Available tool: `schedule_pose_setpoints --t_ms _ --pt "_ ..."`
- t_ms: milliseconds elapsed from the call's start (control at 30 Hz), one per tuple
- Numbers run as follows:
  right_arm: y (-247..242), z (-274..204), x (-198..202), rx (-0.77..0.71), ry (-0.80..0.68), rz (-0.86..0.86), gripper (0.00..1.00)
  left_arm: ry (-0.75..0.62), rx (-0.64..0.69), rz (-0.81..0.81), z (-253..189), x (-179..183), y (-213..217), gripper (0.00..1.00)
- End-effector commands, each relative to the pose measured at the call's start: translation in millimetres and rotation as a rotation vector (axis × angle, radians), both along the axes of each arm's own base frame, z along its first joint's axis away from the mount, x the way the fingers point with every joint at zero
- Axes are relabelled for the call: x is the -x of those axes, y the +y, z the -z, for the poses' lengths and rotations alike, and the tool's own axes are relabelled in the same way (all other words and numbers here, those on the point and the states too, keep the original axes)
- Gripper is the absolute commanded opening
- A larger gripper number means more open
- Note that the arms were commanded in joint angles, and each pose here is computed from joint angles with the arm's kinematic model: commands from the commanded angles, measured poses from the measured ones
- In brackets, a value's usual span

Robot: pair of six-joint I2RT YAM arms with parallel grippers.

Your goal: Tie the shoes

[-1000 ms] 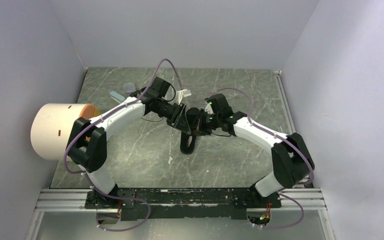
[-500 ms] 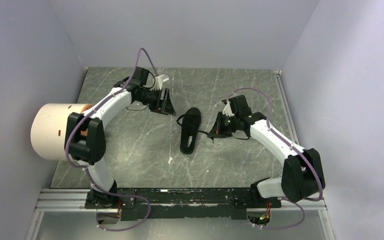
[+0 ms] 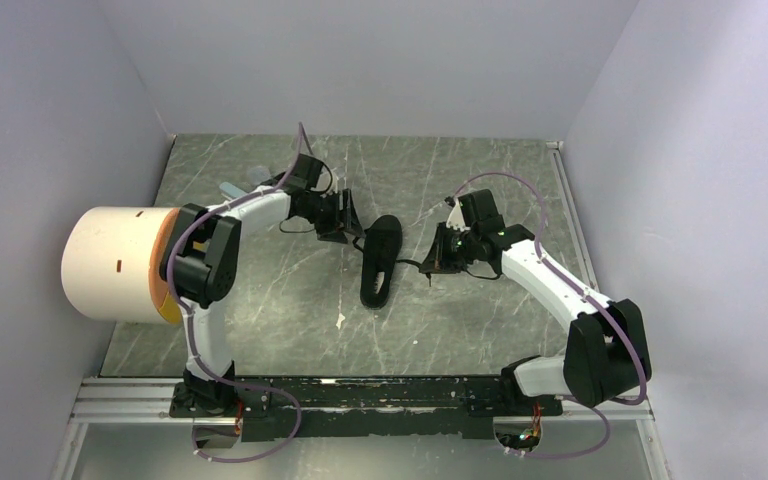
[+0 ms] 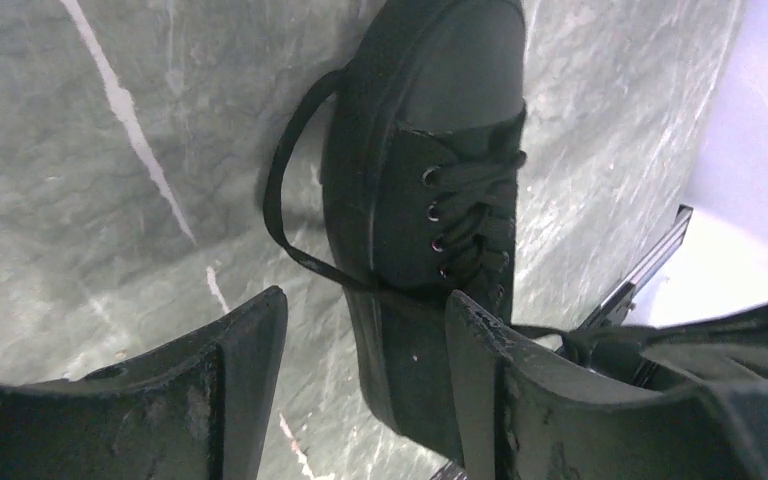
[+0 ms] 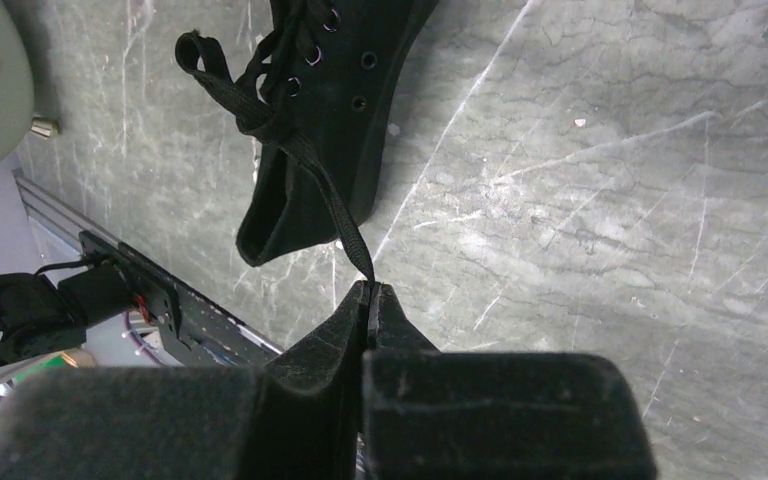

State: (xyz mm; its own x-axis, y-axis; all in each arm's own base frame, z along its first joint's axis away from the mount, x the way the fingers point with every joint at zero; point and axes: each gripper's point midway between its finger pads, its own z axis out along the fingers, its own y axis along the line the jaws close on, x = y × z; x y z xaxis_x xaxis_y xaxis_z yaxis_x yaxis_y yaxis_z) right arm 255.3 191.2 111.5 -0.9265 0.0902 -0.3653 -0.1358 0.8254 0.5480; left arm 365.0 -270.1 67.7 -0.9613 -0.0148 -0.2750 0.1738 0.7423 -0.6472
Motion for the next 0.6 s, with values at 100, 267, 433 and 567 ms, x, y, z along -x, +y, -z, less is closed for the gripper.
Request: schedule_pose_setpoints --t_ms 100,267,433,567 --pt "-2 -4 -7 0.005 -0.043 -0.021 0.00 0.064 -0.026 -0.131 35 0 -20 0.64" --pt "-6 -4 -14 0.044 -0.056 -0.040 0.00 0.081 -0.028 -0.146 49 7 -18 0.66" --pt "-9 -4 -12 0.048 -0.056 -0.022 0.00 0.111 0.007 -0.171 59 5 -18 0.31" --pt "-19 -3 -5 0.085 -0.051 0.003 0.00 -0.005 -0.061 -0.204 32 -11 15 0.09"
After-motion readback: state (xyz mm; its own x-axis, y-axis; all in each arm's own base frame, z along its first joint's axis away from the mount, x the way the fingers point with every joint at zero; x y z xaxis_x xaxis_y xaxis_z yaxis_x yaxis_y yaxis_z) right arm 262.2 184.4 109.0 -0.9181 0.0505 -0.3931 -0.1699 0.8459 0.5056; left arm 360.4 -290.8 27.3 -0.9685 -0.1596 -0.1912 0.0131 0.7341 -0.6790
